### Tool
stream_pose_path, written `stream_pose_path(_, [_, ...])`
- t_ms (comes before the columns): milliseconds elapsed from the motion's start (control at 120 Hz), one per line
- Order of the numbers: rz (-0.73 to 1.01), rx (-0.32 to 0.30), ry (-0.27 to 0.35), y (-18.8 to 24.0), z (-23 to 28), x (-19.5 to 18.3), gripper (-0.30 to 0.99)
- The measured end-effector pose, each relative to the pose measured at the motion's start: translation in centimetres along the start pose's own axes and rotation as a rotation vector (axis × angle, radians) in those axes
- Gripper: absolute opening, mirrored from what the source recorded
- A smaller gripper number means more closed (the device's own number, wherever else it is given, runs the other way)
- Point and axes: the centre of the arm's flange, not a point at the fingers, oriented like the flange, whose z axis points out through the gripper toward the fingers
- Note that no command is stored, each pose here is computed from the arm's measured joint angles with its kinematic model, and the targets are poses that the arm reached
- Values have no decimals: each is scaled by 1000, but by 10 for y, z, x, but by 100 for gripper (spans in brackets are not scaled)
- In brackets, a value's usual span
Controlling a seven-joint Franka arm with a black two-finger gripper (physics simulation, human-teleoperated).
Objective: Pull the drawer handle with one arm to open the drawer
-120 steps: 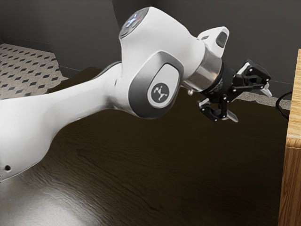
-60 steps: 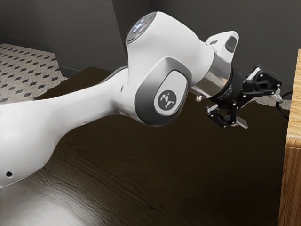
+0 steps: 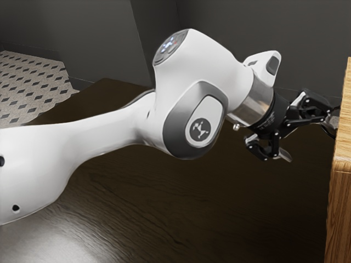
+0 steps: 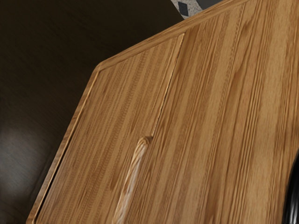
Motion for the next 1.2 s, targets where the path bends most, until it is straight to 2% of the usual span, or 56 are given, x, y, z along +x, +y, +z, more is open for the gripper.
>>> stream_pose_path(350, [-38,10,6,-24,-19,10,69])
stream_pose_path(700, [-113,12,33,-73,-60,33,69])
stream_pose_path(1200, [-163,-11,46,-113,-102,44,69])
